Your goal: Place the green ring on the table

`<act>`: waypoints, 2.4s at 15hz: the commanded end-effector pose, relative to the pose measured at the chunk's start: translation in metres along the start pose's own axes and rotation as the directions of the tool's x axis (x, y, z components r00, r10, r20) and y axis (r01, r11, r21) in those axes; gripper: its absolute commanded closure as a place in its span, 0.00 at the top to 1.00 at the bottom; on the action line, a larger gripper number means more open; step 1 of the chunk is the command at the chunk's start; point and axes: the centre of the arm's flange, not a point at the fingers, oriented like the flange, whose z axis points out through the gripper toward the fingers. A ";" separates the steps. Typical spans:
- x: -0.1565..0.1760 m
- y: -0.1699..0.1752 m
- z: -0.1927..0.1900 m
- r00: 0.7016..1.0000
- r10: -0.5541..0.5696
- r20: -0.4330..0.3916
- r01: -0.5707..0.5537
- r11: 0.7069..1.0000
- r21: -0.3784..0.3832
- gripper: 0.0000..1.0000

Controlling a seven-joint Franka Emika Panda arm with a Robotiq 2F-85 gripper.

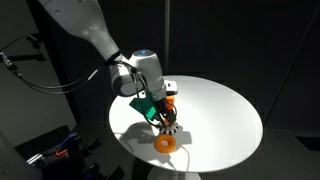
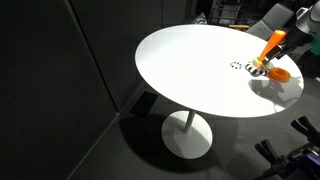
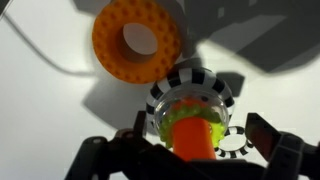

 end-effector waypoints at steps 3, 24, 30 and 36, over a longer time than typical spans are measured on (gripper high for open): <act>0.002 0.004 0.014 1.000 0.002 -0.030 -0.001 1.000 0.012 1.00; 0.018 0.006 0.007 0.996 0.028 -0.085 -0.026 0.999 0.019 0.44; 0.030 0.006 -0.027 0.993 0.051 -0.105 -0.049 0.999 0.015 0.44; 0.042 -0.002 -0.073 0.987 0.048 -0.151 -0.046 0.999 0.020 0.44</act>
